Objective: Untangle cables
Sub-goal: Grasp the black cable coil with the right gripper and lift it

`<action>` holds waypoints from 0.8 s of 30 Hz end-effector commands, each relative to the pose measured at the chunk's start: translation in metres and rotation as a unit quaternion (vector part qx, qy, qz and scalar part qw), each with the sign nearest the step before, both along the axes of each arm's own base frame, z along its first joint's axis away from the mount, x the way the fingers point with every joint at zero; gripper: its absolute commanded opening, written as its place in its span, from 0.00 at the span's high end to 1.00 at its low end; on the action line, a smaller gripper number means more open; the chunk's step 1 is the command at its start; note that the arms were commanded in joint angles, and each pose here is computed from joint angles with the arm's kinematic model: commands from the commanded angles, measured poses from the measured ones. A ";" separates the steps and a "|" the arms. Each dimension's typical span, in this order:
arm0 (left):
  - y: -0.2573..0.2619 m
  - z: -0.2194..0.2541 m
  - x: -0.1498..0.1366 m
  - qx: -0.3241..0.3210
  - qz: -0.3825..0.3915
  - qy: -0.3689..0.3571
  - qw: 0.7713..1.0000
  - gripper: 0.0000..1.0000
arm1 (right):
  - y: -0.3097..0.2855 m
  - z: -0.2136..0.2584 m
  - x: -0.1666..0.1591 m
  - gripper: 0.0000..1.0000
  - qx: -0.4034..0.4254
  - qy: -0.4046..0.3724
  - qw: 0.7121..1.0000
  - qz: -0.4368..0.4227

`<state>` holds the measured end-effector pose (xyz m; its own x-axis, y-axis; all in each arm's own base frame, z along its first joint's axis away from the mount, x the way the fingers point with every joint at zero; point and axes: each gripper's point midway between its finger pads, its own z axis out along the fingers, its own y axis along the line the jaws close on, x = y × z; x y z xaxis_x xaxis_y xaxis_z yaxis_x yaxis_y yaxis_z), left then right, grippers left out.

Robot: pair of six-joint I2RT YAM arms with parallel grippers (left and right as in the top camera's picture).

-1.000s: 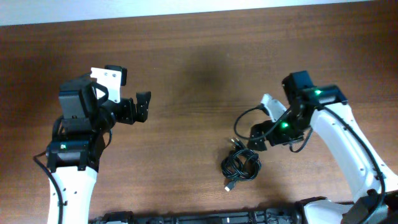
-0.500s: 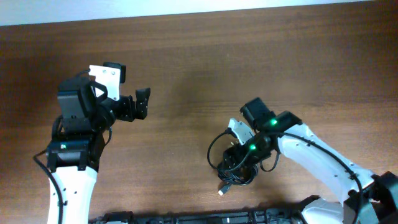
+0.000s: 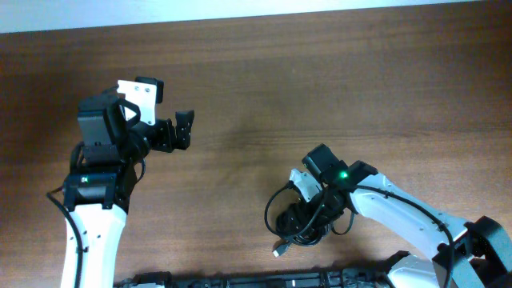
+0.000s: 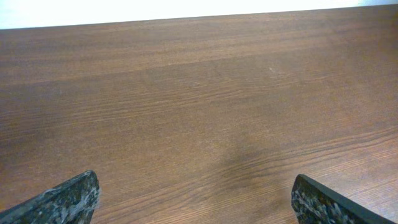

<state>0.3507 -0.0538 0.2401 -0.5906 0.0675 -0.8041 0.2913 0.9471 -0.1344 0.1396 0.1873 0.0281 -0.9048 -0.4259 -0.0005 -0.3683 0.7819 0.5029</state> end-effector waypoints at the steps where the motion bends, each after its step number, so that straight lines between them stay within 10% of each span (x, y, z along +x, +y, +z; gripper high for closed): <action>1: -0.001 0.007 0.001 0.000 -0.007 -0.006 1.000 0.01 | -0.001 -0.005 -0.008 0.48 -0.004 0.016 1.000 -0.007; 11: -0.001 0.008 0.001 0.001 -0.007 -0.008 1.000 0.01 | -0.010 -0.015 0.076 0.60 -0.038 -0.126 0.985 -0.108; 17: -0.004 0.009 0.001 -0.006 -0.016 -0.010 1.000 0.01 | -0.057 0.016 0.183 0.68 0.005 -0.265 0.932 -0.246; 19: -0.013 0.010 -0.003 -0.023 -0.037 -0.007 0.999 0.01 | -0.057 0.037 0.206 0.57 0.051 -0.305 0.916 -0.257; 21: -0.014 0.006 -0.006 -0.026 -0.039 0.004 0.999 0.01 | -0.054 0.054 0.218 0.23 0.060 -0.318 0.911 -0.255; 24: -0.014 0.003 -0.009 -0.027 -0.038 0.014 0.999 0.01 | -0.050 0.081 0.219 0.10 0.046 -0.298 0.928 -0.219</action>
